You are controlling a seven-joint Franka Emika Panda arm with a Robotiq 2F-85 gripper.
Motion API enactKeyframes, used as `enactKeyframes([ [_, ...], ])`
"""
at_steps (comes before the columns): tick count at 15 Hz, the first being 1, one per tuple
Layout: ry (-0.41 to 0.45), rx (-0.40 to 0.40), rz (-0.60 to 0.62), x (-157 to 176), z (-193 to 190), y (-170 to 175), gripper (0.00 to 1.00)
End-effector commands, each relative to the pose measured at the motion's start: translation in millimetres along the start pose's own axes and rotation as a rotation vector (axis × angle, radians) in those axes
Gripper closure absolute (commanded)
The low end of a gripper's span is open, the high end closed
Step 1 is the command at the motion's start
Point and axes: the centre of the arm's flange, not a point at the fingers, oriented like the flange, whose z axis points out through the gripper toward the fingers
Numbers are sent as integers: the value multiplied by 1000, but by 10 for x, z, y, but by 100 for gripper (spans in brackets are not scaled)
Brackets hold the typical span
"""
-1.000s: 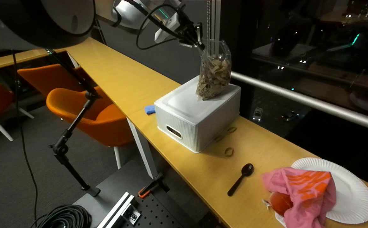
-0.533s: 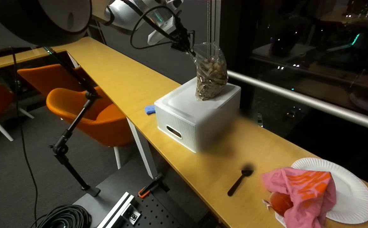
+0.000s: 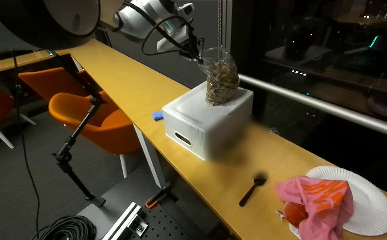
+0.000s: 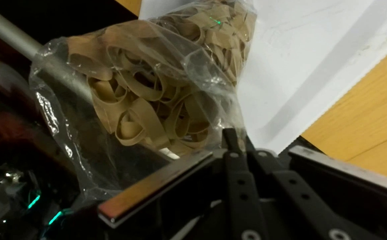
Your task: Remove the turnip plushie and pink shirt from the top of the basket, then put the bag of rubber bands on the white basket
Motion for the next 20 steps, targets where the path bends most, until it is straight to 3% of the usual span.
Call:
enactKeyframes([
  [1, 30, 36, -21, 80, -123, -47, 100],
  [17, 59, 82, -32, 272, -307, -172, 100],
  [18, 58, 80, -30, 274, -304, -170, 74],
  [20, 57, 79, -27, 287, -305, -168, 68],
])
